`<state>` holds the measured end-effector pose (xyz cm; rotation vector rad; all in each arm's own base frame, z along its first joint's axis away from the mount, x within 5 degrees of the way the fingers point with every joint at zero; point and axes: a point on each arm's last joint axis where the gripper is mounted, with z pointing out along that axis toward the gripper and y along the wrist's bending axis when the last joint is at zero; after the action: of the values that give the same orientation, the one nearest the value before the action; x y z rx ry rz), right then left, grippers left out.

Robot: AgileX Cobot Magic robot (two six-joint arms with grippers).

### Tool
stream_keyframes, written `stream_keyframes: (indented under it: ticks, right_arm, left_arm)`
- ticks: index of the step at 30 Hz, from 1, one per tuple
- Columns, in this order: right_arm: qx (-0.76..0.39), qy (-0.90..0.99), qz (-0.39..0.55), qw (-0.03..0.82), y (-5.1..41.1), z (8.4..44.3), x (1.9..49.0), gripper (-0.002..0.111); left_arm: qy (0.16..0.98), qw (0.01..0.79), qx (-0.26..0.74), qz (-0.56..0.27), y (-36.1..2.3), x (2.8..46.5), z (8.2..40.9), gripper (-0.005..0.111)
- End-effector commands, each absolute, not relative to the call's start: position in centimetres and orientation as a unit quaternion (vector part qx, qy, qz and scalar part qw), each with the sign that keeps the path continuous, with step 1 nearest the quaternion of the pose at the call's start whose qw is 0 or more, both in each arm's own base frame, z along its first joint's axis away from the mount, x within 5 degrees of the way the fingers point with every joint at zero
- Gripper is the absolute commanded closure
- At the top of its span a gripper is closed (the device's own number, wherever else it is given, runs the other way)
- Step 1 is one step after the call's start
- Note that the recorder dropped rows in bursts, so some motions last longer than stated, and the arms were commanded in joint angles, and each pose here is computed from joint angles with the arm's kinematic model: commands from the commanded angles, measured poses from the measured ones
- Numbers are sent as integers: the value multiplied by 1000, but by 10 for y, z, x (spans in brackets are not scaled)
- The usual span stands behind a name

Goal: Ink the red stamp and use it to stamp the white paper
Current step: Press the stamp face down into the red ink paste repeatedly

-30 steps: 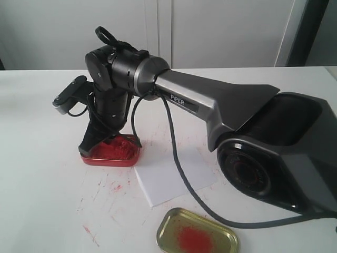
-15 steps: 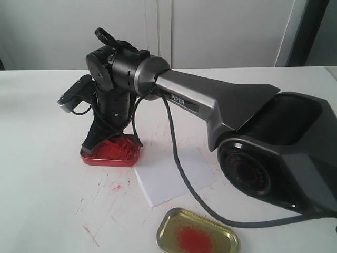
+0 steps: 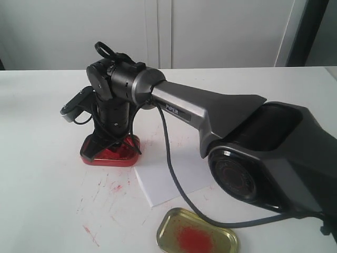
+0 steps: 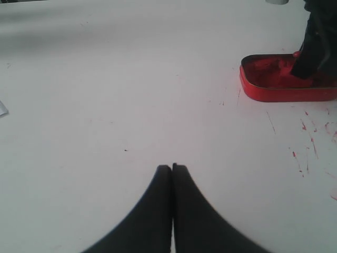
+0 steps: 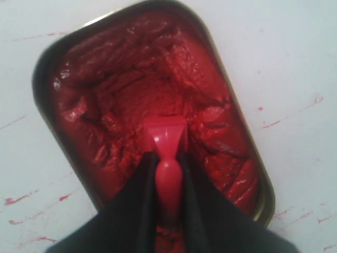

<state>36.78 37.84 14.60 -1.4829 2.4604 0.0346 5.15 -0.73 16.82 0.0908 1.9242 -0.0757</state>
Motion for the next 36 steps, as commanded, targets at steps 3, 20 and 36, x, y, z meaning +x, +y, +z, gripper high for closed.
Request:
stream_keyframes:
  ticks: [3, 20, 36]
  right_arm:
    - [-507, 858, -2, 78, 369, 115, 367, 108]
    - [-477, 860, 29, 176, 370, 195, 368, 108]
    - [-455, 871, 48, 178, 369, 192, 373, 108]
  left_arm:
    - [821, 569, 34, -36, -7, 51, 167, 107]
    - [821, 569, 34, -36, -7, 51, 167, 107]
    - [821, 569, 34, -36, -7, 51, 167, 107]
